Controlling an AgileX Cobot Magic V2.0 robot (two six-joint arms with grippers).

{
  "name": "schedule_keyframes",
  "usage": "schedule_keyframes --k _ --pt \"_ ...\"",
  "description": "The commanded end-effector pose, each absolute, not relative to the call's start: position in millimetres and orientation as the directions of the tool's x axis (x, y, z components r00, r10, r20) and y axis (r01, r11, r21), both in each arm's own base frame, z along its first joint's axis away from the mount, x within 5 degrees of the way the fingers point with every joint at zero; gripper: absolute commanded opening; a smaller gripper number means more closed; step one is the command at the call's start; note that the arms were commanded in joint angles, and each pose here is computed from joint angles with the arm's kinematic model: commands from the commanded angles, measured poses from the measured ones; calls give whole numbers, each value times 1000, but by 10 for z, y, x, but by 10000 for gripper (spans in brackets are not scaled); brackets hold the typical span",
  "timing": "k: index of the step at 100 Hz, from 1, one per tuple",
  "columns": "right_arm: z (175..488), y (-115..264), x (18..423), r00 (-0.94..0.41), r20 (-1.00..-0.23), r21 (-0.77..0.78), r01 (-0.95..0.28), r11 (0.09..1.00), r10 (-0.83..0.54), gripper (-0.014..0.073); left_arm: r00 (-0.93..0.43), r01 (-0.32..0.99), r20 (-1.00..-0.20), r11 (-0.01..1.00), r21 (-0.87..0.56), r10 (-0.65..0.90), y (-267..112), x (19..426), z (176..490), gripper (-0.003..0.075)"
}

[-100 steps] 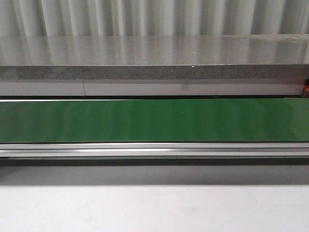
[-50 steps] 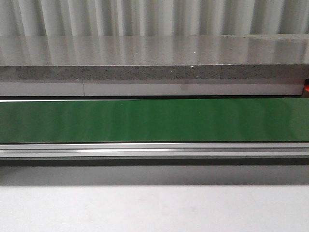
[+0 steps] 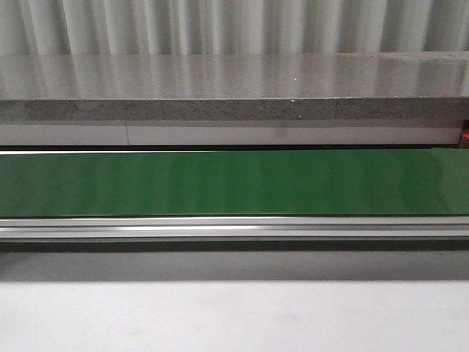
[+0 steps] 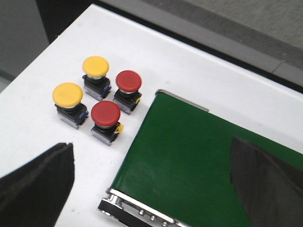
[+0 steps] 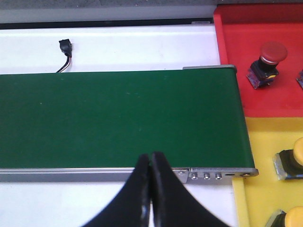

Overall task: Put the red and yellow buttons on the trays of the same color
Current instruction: 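Move the left gripper down over a red push-button on the table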

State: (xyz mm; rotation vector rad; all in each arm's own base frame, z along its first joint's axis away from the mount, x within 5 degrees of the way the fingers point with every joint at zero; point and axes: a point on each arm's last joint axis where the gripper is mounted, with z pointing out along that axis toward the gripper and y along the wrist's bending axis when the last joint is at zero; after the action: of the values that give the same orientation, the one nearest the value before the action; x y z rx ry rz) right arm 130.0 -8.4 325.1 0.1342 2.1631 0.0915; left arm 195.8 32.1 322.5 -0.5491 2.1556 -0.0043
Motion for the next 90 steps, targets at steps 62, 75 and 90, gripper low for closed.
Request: schedule_keyframes --k 62,75,90 --pt "3382 -91 1321 -483 -867 107 58 993 121 -67 -512 -582 -621 772 -256 -593 948 2924 2433 637" --pt "3382 -91 1321 -483 -867 107 58 993 121 -67 -520 -587 -609 768 -254 -599 983 3037 2374 637" --pt "3382 -91 1321 -483 -867 107 58 993 121 -67 -533 -593 -593 766 -246 -603 1015 3138 2304 637"
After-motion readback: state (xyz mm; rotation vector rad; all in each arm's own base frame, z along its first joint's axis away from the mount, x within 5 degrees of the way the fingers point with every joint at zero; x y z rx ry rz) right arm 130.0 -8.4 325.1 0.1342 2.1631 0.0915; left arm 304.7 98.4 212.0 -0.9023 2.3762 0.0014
